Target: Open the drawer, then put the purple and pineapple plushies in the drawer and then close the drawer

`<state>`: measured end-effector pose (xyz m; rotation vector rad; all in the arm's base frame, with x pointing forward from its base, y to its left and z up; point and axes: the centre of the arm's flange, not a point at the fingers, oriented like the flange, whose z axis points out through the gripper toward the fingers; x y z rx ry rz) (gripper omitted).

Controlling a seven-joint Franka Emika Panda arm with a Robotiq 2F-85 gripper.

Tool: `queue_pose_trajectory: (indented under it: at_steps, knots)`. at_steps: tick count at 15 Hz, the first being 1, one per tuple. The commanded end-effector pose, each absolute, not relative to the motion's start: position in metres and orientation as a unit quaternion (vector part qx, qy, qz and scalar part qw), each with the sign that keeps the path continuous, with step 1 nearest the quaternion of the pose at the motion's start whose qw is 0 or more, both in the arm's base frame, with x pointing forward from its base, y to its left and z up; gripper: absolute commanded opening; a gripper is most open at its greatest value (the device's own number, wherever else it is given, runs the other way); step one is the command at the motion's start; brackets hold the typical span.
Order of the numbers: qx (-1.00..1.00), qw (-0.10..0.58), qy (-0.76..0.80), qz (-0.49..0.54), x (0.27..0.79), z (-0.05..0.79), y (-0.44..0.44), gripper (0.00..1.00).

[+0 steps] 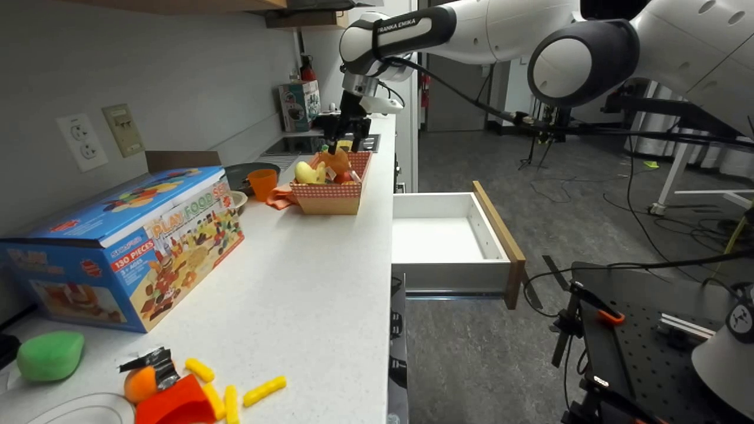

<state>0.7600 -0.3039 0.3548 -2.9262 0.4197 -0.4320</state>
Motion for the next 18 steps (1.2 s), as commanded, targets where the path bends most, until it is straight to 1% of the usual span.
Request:
queue_pose_trajectory:
  at_steps: [1, 10, 11, 12, 15, 18]
  knots:
    - [-0.979, 0.083, 0.122, -0.143, 0.813, 0.344, -0.337, 1.0]
    - [-0.978, 0.09, 0.094, -0.163, 0.816, 0.316, -0.354, 1.0]
    - [-0.978, 0.09, 0.09, -0.165, 0.816, 0.315, -0.355, 0.93]
    - [-0.978, 0.091, 0.085, -0.168, 0.815, 0.315, -0.356, 0.74]
    - [-0.978, 0.094, 0.075, -0.169, 0.815, 0.314, -0.359, 0.49]
    - [-0.978, 0.098, 0.074, -0.169, 0.815, 0.313, -0.359, 0.27]
